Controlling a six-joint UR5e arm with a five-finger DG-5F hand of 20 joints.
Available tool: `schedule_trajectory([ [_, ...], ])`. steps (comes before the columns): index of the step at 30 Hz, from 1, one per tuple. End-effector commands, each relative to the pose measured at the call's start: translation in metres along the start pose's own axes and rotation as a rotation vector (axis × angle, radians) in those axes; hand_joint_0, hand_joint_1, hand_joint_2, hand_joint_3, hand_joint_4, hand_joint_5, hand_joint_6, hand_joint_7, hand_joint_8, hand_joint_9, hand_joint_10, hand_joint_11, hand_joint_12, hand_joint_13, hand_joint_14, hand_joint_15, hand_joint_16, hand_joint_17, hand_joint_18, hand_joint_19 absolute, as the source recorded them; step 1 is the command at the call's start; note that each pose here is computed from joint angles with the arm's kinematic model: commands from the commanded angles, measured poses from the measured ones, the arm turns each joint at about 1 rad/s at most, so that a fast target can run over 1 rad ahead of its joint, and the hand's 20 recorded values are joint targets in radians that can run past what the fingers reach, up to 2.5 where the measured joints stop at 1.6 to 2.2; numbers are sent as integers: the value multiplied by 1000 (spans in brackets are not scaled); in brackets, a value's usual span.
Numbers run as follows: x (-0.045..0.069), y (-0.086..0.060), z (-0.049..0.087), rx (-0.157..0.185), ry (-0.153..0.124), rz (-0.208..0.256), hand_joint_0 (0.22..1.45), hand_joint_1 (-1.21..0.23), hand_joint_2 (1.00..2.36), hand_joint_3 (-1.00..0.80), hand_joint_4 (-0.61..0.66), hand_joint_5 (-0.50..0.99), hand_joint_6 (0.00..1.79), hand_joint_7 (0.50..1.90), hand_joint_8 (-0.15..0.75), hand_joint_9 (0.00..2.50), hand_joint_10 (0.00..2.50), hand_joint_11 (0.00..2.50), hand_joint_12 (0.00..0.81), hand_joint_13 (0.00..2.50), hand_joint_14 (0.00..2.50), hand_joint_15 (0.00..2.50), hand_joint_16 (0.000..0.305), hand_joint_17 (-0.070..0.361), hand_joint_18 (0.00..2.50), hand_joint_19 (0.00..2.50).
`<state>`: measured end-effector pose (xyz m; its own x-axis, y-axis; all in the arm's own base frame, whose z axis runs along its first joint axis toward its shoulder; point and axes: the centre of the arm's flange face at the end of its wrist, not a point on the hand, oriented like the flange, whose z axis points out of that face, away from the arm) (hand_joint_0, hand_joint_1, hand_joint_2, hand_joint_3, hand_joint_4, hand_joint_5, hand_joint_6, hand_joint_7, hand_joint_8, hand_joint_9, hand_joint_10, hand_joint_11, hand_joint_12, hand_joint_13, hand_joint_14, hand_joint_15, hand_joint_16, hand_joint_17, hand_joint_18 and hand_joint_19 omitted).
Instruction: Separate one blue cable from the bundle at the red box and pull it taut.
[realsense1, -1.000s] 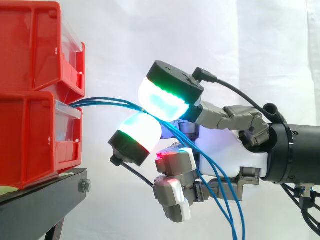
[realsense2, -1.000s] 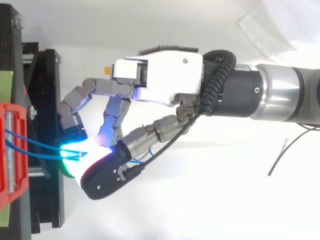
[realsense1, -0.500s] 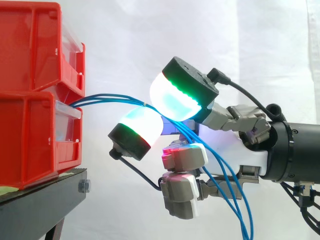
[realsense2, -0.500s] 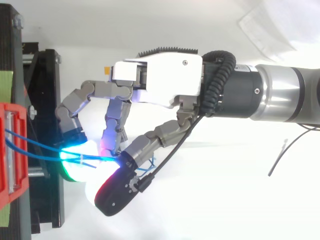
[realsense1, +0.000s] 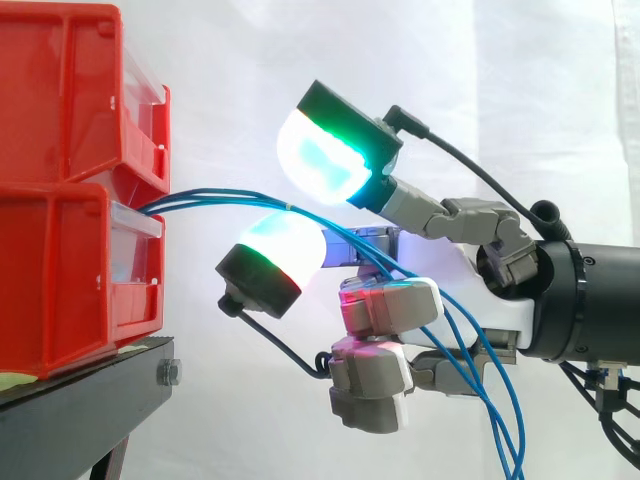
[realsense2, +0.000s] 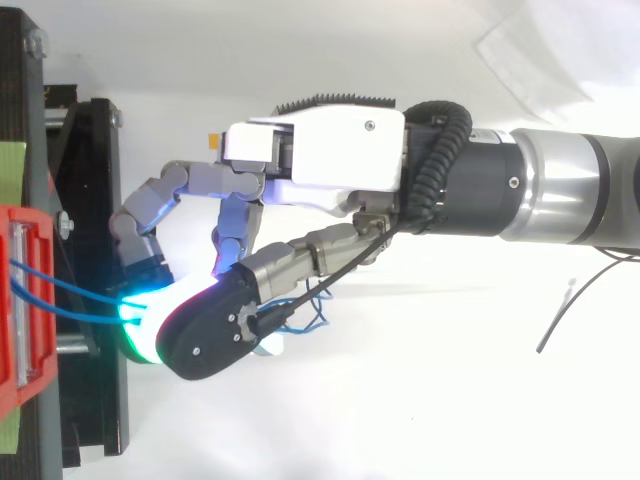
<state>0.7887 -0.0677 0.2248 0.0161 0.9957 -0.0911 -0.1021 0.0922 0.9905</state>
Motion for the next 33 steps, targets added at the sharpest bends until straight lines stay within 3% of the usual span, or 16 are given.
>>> schedule_trajectory([
  [1,1,1,1,-2,1,-2,608,-559,1000,-500,-21,-98,893,1210,303,1516,29,1040,340,1384,31,854,47,106,1131,1000],
  [7,0,1,0,0,0,-3,661,-818,1004,-451,14,-107,898,1225,300,1467,29,1051,340,1377,31,866,48,107,1123,994],
  [9,1,1,1,-2,1,-3,719,-892,1002,-480,-38,-112,903,1249,297,1455,27,1049,338,1366,30,872,47,105,1113,974],
  [15,1,0,0,-1,1,-3,751,-965,1000,-500,-130,-112,914,1277,296,1477,28,1063,329,1354,31,874,45,102,1101,952],
  [19,1,1,1,-2,1,-3,713,-984,1000,-500,-111,-107,921,1238,288,1487,27,1078,326,1353,32,887,45,101,1096,964],
  [24,2,1,1,-2,3,-3,560,-936,1000,-500,-18,-95,916,1166,297,1521,29,1084,339,1369,29,899,48,107,1099,983],
  [33,2,1,1,-2,3,-3,475,-870,1000,-500,-7,-88,911,1102,309,1548,25,1049,361,1391,28,872,55,124,1129,957],
])
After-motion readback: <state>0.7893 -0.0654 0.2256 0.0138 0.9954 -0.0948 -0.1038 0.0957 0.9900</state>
